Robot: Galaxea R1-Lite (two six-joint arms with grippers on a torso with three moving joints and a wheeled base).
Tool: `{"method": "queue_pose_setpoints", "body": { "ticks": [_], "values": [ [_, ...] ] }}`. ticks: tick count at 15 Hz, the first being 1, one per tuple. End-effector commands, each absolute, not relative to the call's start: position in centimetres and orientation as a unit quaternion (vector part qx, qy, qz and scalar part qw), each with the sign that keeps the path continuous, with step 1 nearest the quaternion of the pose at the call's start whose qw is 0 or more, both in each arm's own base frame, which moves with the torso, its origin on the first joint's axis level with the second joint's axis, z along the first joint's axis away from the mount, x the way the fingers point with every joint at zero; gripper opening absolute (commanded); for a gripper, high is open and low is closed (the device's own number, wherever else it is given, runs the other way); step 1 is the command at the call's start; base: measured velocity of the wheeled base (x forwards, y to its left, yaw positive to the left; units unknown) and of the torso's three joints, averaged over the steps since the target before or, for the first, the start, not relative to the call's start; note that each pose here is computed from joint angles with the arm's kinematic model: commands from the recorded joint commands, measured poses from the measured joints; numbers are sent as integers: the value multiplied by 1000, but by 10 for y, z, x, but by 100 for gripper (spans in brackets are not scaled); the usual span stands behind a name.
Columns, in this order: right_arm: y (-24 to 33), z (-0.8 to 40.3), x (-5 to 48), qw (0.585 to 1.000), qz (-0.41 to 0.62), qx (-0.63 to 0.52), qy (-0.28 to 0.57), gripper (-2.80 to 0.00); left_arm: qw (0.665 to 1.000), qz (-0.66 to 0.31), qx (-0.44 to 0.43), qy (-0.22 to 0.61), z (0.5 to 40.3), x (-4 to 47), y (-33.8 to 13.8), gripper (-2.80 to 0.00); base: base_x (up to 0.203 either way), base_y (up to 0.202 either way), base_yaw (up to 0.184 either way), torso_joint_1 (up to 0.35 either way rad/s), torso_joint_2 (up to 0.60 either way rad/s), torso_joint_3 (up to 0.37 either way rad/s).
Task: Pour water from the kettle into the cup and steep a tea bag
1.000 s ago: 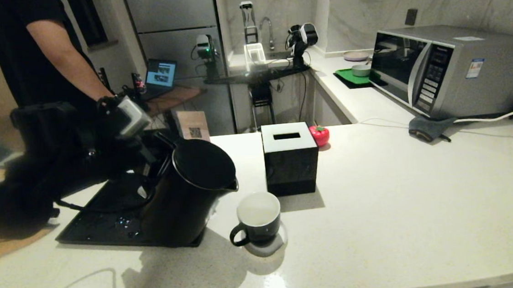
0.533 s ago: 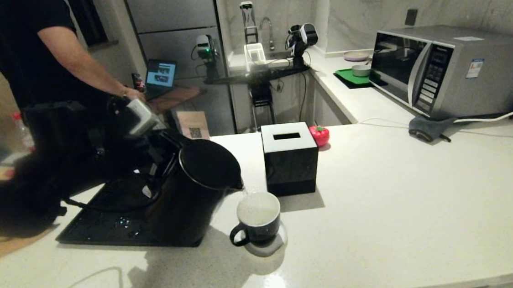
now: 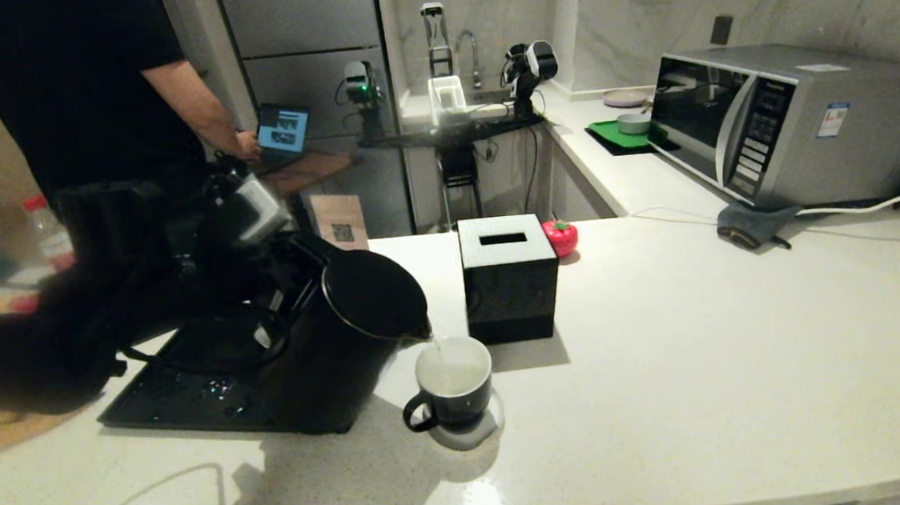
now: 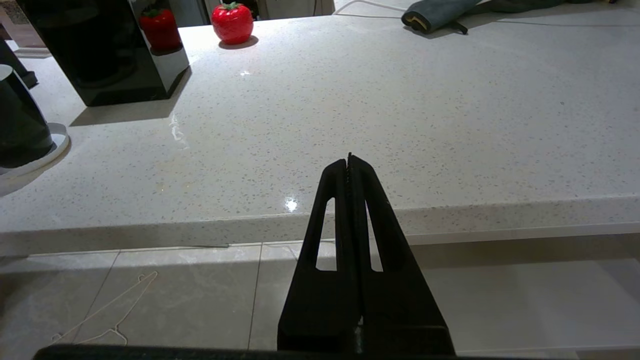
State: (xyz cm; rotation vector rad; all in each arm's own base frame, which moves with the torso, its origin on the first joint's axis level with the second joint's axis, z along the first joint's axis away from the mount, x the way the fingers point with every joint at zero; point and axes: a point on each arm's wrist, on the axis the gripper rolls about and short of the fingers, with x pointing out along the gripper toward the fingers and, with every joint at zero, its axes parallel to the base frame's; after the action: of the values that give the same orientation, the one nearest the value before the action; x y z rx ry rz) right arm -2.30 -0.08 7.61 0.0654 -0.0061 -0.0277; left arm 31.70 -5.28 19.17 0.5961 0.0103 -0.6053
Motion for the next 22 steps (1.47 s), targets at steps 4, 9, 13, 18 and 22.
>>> {"method": "queue_pose_setpoints", "body": {
  "ticks": [4,9,13,18,22],
  "values": [
    [-1,76,-23,999,-14,33,-3,-280,908,-297,294,11,191,318,-53,-280,0,0,0,0,0,0],
    [-1,76,-23,999,-14,33,-3,-280,907,-291,304,9,192,318,-52,-280,0,0,0,0,0,0],
    [-1,76,-23,999,-14,33,-2,-280,907,-291,306,7,196,319,-53,-280,0,0,0,0,0,0],
    [-1,76,-23,999,-14,33,-3,-280,906,-290,307,2,201,320,-53,-280,0,0,0,0,0,0],
    [-1,76,-23,999,-14,33,-3,-280,905,-291,310,3,205,320,-53,-280,0,0,0,0,0,0]
  ]
}}
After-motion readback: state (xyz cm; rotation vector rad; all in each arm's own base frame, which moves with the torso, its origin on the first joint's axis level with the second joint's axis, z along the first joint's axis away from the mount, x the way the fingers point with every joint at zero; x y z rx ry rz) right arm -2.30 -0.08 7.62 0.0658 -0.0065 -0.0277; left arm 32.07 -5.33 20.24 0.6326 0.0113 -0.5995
